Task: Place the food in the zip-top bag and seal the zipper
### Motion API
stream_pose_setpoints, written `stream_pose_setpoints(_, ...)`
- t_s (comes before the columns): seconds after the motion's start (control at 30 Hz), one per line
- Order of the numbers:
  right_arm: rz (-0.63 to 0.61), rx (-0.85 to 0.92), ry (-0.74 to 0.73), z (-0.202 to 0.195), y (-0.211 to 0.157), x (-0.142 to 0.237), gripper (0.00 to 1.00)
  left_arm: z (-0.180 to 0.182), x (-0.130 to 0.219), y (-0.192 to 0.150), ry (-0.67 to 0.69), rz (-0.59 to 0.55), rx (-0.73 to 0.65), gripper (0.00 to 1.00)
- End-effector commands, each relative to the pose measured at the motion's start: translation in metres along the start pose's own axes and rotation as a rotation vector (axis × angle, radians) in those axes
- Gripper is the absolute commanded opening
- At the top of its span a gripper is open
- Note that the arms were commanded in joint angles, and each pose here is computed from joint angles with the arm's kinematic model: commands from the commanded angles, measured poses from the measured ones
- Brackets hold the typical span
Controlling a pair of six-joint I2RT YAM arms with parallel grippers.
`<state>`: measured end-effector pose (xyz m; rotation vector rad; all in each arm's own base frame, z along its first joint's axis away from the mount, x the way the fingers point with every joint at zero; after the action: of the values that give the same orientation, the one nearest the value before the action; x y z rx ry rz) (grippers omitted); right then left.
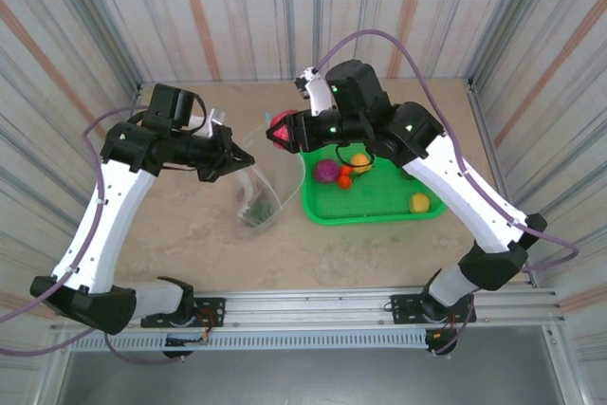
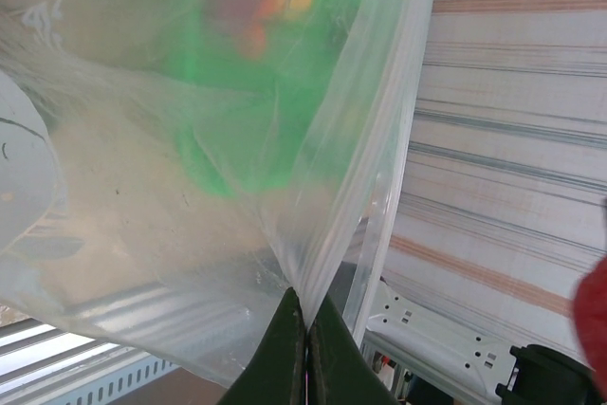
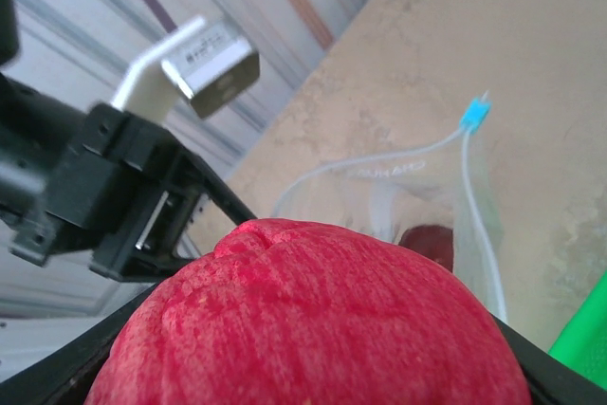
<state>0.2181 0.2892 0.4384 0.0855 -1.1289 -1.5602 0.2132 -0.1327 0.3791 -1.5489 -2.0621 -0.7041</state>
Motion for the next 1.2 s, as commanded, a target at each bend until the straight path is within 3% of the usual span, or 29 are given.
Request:
stream_pose_setpoints(0.0,0.076,0.064,-0.053,-0.002,-0.015,-0.014,0.68,-0.005,0.006,-0.001,-0.018,0.002,-0.026,0.00)
stream_pose_setpoints(0.27,0.142,-0.012,-0.108,-0.014,-0.026,-0.040,0.66,-0.006,0.006,-0.001,-0.022,0.005,-0.028,0.00)
stream_pose_setpoints(0.53,0.247,-0.094,-0.303,-0.039,-0.037,-0.073,0.67,-0.011,0.011,0.001,-0.028,-0.008,-0.054,0.00)
stream_pose_setpoints(0.8,0.282,-0.037,-0.466,-0.045,-0.041,-0.085,0.74,-0.012,0.013,0.003,-0.030,-0.017,-0.057,0.00)
stream_pose_setpoints(0.87,0.268,-0.025,-0.458,-0.041,-0.039,-0.084,0.85,-0.011,0.013,0.004,-0.031,-0.019,-0.048,0.00)
stream_pose_setpoints(0.93,0.247,-0.023,-0.436,-0.036,-0.036,-0.080,0.89,-0.011,0.014,0.005,-0.037,-0.024,-0.043,0.00)
stream_pose_setpoints(1.17,0.153,-0.007,-0.297,-0.017,-0.024,-0.059,0.89,-0.008,0.012,0.006,-0.036,-0.022,-0.028,0.00)
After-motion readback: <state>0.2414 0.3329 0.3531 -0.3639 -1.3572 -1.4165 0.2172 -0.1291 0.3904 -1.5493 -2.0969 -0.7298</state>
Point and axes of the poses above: each hand's point on the last joint's axis, 136 mm out from that joint toward the fingers, its own x axis back along the fingers, its own z axis along the line the jaws close on, y = z × x, the point moved 8 cm from there along x, back along the fingers, and after that the axes turned 4 degrees about -x, right-handed, at the moved point
